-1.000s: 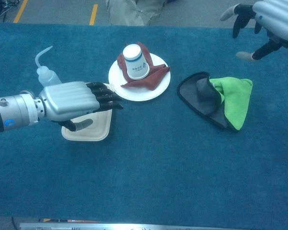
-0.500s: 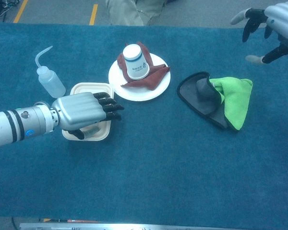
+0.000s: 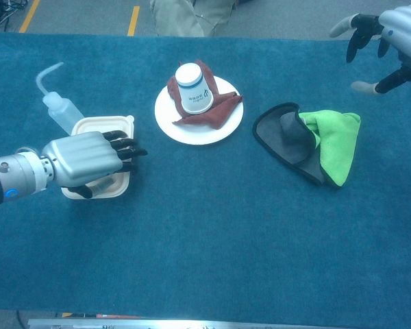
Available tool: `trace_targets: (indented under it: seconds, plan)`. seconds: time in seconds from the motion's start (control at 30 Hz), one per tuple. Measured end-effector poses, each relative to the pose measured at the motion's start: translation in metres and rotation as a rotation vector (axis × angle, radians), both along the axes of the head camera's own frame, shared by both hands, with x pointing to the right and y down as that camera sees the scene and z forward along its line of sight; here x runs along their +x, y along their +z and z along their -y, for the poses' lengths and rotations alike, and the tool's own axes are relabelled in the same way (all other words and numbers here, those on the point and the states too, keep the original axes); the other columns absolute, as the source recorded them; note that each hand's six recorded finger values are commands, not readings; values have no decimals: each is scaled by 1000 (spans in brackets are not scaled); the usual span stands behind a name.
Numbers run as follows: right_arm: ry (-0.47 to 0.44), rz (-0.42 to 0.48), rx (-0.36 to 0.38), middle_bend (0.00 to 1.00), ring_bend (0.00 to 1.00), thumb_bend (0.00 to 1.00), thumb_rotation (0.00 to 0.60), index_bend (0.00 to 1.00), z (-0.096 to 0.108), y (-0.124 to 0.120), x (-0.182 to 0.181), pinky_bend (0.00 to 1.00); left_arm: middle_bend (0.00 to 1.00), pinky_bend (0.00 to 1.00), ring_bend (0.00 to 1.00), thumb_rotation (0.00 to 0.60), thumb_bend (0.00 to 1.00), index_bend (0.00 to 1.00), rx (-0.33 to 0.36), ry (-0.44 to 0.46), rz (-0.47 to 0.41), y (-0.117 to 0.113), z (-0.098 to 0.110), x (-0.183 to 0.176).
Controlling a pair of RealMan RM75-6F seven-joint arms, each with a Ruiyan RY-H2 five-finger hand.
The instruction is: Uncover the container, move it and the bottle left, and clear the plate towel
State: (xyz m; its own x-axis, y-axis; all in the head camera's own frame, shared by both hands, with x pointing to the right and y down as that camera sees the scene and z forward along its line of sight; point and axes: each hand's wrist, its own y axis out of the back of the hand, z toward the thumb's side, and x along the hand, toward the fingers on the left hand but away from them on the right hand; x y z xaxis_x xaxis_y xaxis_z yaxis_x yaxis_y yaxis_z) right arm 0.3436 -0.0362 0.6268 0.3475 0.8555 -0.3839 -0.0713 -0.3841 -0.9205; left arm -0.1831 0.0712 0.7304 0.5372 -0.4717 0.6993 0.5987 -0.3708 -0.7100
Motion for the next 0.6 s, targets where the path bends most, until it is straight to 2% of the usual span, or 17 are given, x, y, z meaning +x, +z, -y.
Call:
trace_targets:
  seconds: [0.2, 0.37, 0.6]
  plan:
    - [-11, -3, 0, 434, 313, 230, 600, 204, -4, -1, -2, 426, 0, 26, 0, 496, 558, 204, 3, -13, 4, -5, -2, -7]
    - [-15, -5, -3, 434, 313, 230, 600, 204, -7, -2, -1, 425, 0, 24, 0, 420, 558, 108, -2, -18, -30, -15, -6, -4]
    - [-4, -9, -12, 434, 313, 230, 600, 204, -6, 1, 3, 425, 0, 24, 0, 409, 558, 101, 10, -30, -77, -33, -7, -1]
